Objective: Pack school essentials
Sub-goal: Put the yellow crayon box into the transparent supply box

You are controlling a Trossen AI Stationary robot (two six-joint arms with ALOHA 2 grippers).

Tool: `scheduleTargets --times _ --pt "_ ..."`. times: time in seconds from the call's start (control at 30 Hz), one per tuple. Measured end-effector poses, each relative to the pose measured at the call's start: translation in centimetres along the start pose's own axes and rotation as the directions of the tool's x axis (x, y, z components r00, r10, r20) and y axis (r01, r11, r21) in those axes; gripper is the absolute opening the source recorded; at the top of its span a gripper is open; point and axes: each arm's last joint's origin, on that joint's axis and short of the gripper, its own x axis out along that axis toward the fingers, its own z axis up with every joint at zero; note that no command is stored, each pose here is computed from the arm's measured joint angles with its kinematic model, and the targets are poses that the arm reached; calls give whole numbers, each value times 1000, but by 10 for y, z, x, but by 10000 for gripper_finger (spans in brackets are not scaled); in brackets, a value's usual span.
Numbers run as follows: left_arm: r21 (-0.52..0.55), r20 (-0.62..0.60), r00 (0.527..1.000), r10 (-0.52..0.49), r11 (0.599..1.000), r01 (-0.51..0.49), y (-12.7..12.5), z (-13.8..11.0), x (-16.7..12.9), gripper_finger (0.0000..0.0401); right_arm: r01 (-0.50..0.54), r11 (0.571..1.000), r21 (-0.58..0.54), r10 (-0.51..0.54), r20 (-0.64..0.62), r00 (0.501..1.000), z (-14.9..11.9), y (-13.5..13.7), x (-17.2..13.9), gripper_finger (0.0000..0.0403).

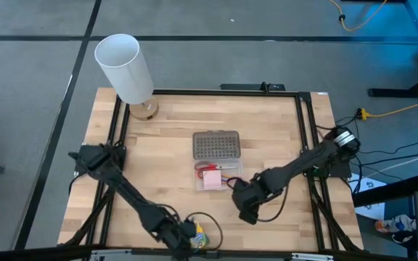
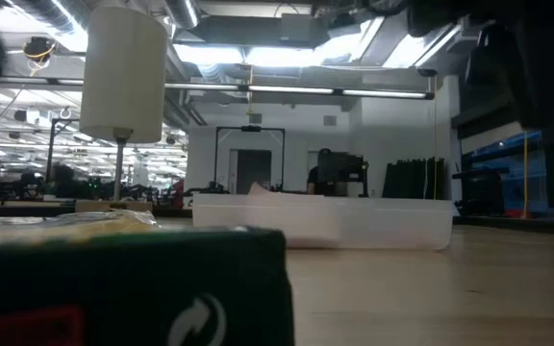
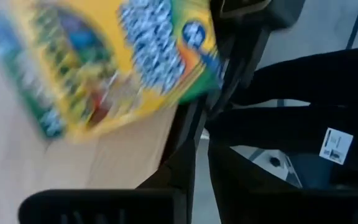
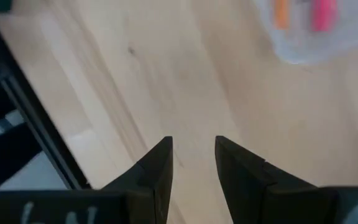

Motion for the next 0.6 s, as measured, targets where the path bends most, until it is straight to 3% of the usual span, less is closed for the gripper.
scheduleTargets --times 0.3,0.6 --pt "19 -28 999 37 999 -36 22 50 34 19 -20 996 88 3 187 982 -27 -22 -76 122" --pt "43 133 991 -13 999 8 56 118 28 2 -76 982 173 11 348 937 -66 -34 -122 122"
